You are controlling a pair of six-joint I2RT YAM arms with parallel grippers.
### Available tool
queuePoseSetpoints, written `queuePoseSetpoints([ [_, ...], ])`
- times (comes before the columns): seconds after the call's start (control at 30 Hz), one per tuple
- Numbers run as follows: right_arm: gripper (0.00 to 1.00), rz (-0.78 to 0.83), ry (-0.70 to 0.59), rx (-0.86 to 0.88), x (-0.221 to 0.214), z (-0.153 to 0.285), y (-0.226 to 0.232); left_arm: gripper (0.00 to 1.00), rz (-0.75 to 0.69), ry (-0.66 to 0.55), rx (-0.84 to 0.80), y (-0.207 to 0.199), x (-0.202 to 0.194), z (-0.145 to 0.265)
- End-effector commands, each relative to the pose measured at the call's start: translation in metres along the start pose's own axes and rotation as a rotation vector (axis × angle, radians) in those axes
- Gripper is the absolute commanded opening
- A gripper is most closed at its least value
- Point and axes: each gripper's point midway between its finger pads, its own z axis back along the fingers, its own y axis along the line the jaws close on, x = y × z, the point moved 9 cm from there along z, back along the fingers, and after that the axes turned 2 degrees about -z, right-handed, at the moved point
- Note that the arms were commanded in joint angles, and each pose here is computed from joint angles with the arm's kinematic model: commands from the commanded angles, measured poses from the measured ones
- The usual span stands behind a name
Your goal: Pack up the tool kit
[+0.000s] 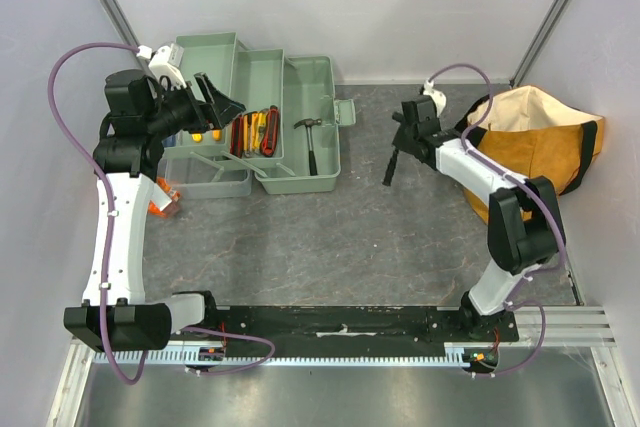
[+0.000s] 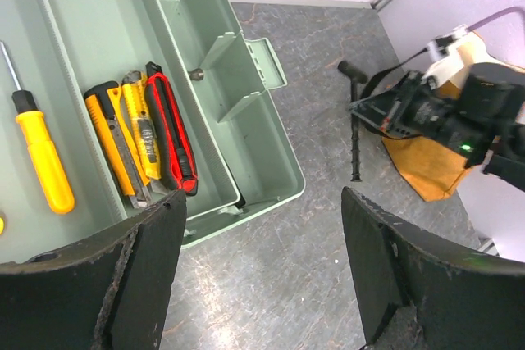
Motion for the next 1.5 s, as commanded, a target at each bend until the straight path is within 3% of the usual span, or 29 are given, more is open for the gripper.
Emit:
queuePoseSetpoints([
  [0.0, 0.0, 0.007, -0.179, 0.284, 0.052, 0.054, 0.057, 0.81, -0.028, -0.061, 0.009, -0.011, 0.013, 0.012],
  [0.3, 0.0, 0.067, -0.247, 0.644, 0.053, 0.082, 0.144, 0.81, -0.017, -0.068, 0.024, -0.011, 0.013, 0.014],
  [0.63, 0.0, 0.119, -0.212, 0.762, 0.008, 0.055, 0.226, 0.81, -0.014, -0.076, 0.039, -0.014, 0.012, 0.019],
  [0.97, 0.0, 0.105, -0.167, 0.675, -0.028, 0.022, 0.236, 0.81, -0.009, -0.073, 0.053, -0.015, 0.007, 0.025],
  [1.47, 0.0, 0.07, -0.063, 0.719, -0.079, -0.026, 0.235, 0.81, -0.006, -0.065, 0.06, -0.013, 0.004, 0.023],
])
